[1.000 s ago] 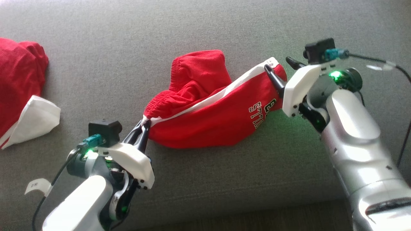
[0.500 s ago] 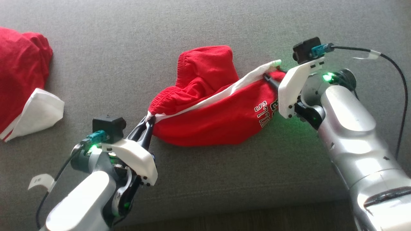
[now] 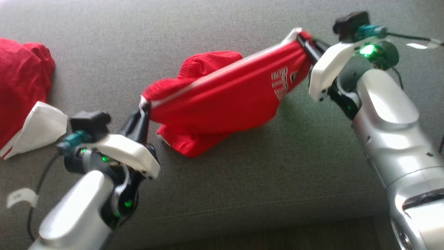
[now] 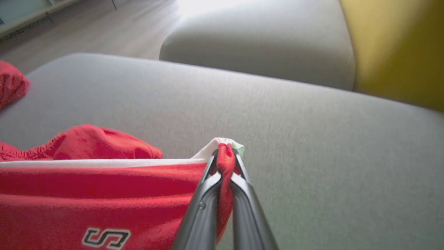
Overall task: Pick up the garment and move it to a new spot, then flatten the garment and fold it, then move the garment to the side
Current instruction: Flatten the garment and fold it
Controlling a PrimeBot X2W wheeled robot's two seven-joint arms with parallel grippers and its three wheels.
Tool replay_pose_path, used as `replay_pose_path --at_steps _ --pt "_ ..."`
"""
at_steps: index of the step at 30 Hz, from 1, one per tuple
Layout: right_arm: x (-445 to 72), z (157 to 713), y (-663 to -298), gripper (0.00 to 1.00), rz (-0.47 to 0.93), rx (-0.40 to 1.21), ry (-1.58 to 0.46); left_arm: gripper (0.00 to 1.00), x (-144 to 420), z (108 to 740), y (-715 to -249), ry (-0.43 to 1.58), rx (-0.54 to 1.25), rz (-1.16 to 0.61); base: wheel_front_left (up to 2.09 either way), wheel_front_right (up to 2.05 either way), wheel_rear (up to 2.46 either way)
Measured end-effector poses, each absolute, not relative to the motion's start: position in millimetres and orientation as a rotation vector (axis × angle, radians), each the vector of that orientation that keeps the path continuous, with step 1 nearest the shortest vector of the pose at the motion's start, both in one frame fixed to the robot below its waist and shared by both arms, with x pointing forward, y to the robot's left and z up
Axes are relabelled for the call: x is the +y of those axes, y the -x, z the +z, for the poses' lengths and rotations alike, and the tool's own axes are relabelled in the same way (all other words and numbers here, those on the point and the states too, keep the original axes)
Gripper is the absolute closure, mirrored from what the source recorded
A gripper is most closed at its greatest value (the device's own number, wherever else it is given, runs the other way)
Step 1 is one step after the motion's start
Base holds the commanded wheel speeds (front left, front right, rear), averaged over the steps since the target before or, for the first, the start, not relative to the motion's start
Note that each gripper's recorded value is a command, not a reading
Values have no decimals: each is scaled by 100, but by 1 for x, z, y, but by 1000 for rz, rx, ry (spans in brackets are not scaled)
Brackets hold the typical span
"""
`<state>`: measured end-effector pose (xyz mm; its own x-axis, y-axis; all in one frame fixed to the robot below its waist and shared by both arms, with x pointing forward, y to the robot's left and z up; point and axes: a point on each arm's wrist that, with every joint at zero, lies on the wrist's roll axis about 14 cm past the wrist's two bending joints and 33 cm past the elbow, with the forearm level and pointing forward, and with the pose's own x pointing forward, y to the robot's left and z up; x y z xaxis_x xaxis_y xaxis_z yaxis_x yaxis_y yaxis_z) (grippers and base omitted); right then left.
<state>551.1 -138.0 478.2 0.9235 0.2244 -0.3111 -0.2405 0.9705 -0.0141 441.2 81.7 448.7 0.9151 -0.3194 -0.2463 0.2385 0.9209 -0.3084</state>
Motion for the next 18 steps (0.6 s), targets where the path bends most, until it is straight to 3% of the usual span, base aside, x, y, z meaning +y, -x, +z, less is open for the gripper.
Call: replay_pose_path --at_steps 6,12,18 --pt "-136 543 -563 100 233 113 -34 100 87 505 -469 386 157 -298 0 0 0" --pt "-151 630 -564 100 217 -115 -69 100 79 608 -498 460 -49 -384 0 0 0" --pt "-171 677 -554 100 187 -215 -62 100 62 677 -514 455 -151 -459 0 0 0"
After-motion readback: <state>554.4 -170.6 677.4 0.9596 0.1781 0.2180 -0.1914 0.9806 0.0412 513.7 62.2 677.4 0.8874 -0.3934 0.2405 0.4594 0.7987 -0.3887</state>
